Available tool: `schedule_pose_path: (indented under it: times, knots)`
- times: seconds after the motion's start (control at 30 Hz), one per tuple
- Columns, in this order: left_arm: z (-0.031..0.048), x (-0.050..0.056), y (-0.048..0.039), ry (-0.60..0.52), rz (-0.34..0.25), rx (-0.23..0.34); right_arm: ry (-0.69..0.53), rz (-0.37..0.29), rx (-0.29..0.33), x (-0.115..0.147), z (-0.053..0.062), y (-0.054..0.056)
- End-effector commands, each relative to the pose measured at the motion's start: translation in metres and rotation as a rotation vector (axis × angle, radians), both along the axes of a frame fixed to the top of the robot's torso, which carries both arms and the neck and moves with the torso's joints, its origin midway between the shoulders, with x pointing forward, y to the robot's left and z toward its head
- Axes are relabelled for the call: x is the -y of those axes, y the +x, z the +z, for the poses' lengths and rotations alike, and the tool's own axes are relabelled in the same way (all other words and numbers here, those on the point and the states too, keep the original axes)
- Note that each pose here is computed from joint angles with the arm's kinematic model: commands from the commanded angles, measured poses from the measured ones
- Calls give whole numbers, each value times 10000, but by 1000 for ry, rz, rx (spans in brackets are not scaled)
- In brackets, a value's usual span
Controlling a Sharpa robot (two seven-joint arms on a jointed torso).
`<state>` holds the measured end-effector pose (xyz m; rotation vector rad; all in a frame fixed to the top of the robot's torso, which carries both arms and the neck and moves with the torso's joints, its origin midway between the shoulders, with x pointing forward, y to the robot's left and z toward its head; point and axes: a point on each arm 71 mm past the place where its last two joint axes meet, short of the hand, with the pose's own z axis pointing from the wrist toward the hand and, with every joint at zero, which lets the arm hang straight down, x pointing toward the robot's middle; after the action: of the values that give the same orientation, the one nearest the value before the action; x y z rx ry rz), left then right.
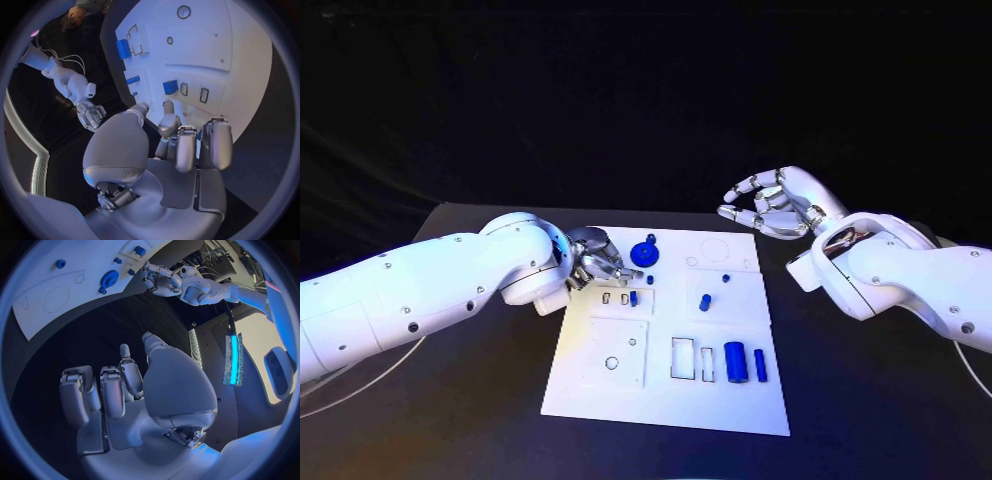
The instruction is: Assemble the parts on the task board
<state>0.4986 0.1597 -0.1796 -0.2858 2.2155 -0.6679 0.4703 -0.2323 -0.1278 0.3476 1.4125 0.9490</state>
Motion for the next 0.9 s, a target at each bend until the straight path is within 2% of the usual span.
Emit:
schedule_pose_path:
  times: [0.03, 0.33, 0.9]
  knots:
    - [-14, 16, 15, 118, -21, -13, -14, 8, -25, -3, -20, 2]
    - [-45, 107, 46, 155, -38, -26, -22, 2, -28, 9, -28, 8]
    - [-95, 186, 60, 184, -68, -53, -26, 0, -33, 5, -38, 19]
